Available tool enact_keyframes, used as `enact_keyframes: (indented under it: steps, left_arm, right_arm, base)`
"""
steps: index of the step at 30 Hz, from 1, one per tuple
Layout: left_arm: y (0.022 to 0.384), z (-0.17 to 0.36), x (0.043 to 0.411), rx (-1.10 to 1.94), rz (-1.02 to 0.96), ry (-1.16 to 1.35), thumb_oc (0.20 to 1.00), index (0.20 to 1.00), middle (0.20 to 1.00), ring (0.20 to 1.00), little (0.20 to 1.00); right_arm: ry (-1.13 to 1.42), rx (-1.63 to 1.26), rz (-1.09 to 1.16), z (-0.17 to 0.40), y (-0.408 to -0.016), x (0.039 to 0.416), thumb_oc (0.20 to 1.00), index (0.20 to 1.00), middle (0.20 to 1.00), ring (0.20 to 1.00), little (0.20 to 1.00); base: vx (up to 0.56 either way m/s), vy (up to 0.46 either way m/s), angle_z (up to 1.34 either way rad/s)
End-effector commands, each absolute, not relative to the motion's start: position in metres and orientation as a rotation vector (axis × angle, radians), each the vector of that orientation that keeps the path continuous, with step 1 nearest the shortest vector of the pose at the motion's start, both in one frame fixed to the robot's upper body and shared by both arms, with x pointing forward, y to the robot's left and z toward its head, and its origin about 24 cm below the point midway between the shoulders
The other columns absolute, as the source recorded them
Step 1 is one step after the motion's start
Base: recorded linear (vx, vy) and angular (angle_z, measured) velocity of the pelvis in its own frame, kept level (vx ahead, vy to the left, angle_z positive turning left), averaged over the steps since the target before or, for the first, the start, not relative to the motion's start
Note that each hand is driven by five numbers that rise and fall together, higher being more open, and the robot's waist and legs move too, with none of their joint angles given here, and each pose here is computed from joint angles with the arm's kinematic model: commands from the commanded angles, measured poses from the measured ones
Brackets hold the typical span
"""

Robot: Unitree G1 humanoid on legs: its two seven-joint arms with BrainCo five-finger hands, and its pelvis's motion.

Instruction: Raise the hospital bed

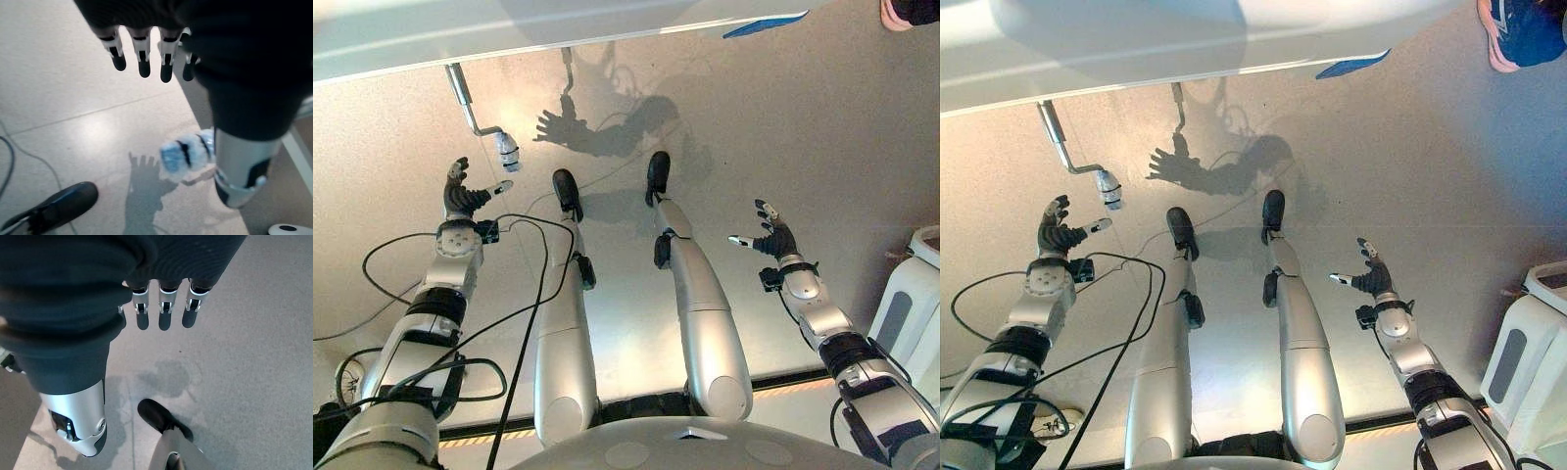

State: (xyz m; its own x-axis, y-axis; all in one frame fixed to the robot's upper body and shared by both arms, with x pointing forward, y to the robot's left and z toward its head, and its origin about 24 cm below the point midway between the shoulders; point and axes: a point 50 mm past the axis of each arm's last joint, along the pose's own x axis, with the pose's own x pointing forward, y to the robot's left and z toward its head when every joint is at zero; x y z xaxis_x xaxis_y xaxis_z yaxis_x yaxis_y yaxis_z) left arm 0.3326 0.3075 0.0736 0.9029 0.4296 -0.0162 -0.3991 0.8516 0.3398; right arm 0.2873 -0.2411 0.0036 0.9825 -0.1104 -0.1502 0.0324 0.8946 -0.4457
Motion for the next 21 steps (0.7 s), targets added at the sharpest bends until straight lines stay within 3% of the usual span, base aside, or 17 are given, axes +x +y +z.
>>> enact_keyframes:
  steps: [1,21]
  left_arm:
    - [0.334,0.083,0.324,0.376,0.519,0.1,1.0,1.0,1.0,1.0,1.0]
    - [0.312,0.126,0.36,0.544,0.426,0.027,1.0,1.0,1.0,1.0,1.0]
  right_arm:
    - [0.196,-0.492,-0.046,-0.002,-0.244,0.28,1.0,1.0,1.0,1.0,1.0]
    - [0.217,-0.499,0.008,-0.008,-0.232,0.284,1.0,1.0,1.0,1.0,1.0]
  base:
    - [0.0,0.0,0.0]
    - [0.0,0.0,0.0]
